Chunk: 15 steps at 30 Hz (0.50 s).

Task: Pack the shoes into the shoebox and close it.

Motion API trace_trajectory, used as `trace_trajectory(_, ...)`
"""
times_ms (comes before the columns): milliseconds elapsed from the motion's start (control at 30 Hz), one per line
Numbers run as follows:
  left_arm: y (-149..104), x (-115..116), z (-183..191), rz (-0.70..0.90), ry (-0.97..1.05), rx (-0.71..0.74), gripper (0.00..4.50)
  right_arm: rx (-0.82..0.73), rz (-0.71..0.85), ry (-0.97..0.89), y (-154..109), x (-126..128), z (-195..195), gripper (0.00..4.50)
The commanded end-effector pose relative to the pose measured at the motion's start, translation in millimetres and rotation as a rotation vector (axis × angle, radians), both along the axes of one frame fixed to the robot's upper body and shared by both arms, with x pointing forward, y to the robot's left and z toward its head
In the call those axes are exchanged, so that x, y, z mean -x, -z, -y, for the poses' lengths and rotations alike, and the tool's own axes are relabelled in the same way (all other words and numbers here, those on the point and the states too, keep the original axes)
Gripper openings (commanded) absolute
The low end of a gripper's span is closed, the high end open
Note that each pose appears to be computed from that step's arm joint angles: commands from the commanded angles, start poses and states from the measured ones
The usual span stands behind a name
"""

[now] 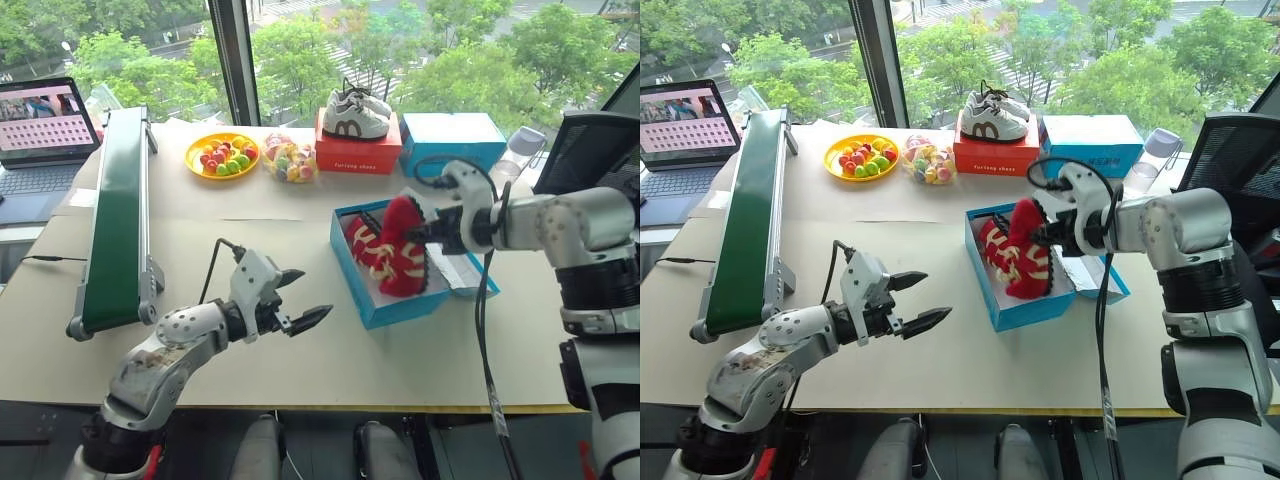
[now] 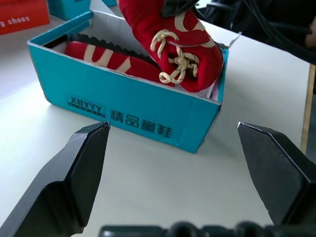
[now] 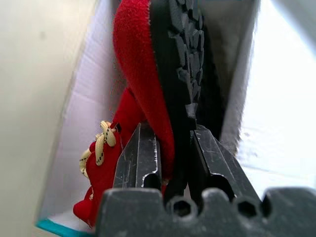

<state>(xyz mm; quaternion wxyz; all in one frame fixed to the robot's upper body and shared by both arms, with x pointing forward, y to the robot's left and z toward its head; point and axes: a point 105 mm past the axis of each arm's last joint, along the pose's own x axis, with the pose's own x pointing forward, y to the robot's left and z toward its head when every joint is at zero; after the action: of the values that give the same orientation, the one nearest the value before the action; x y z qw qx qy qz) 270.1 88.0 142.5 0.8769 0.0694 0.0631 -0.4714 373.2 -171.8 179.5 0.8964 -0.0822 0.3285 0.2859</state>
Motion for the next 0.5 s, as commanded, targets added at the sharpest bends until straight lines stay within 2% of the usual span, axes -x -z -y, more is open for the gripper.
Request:
trace_trajectory(33,-13.6,1.3,-0.9,0.064,-0.005,0.013,4.4,0.071,0.073,-0.115,-16.0,-2.5,-2.4,0.38)
trace_trajectory(167,-11.2,-2.9,-2.5,0.059,-0.034,0.019,4.4,0.19,0.097,-0.23,-5.3,-8.8,-10.6,0.38)
trace_trajectory(267,-10.9,-4.7,-0.1,0.062,-0.032,0.022,4.4,0.292,0.092,-0.335,13.3,-12.8,-19.5,0.38)
trace_trajectory(500,-12.5,-10.0,1.8,0.072,-0.033,0.027,4.4,0.345,-0.041,-0.405,63.1,-15.9,-28.4,0.38)
